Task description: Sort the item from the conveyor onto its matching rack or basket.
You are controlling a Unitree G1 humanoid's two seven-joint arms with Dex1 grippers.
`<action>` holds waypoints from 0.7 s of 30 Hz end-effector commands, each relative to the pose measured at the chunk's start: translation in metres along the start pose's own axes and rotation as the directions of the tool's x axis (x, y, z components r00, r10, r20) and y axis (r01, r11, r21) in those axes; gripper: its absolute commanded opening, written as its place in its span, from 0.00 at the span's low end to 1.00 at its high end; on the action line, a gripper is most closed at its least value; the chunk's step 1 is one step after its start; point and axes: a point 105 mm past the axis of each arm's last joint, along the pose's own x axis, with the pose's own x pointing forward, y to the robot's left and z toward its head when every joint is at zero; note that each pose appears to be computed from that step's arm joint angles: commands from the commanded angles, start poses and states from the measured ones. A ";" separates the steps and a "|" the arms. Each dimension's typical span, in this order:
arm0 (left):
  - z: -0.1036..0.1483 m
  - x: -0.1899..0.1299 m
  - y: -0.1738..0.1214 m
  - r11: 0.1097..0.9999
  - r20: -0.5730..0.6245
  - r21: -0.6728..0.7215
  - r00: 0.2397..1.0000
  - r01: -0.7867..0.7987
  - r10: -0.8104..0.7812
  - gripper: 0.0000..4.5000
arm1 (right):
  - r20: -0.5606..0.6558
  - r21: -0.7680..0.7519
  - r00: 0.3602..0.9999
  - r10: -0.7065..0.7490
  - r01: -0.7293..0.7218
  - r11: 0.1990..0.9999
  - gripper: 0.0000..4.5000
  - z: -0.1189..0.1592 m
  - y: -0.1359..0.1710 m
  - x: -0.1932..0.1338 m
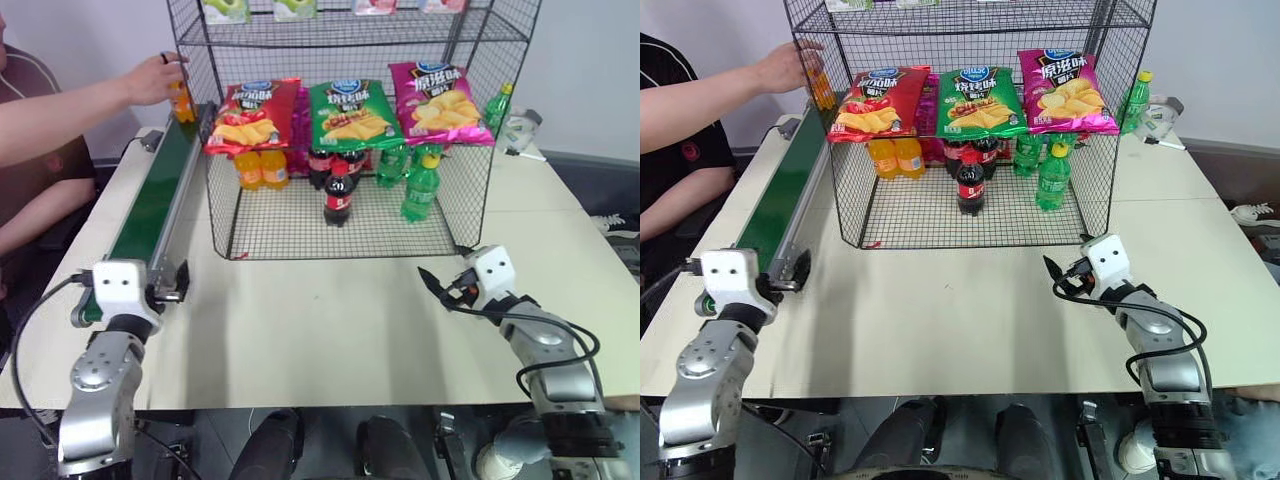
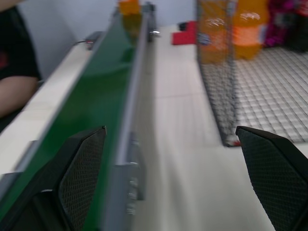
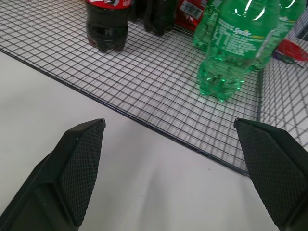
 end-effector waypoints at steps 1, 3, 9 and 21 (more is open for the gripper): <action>0.010 -0.003 0.012 1.000 0.030 0.001 0.999 -0.029 0.029 1.00 | 0.054 -0.019 0.999 -0.001 0.002 1.000 0.99 0.013 -0.001 0.004; 0.008 -0.004 0.014 1.000 0.021 -0.005 0.999 -0.031 0.031 1.00 | 0.058 -0.020 0.998 0.001 0.000 1.000 0.99 0.014 0.001 0.006; 0.004 -0.004 0.015 1.000 0.012 -0.006 1.000 -0.022 0.022 1.00 | 0.069 -0.023 0.998 -0.003 0.005 1.000 0.99 0.016 0.002 0.009; -0.007 0.000 0.019 0.998 -0.013 -0.031 0.999 -0.053 0.053 1.00 | 0.093 0.037 0.991 0.094 -0.098 0.994 0.99 0.022 0.016 0.010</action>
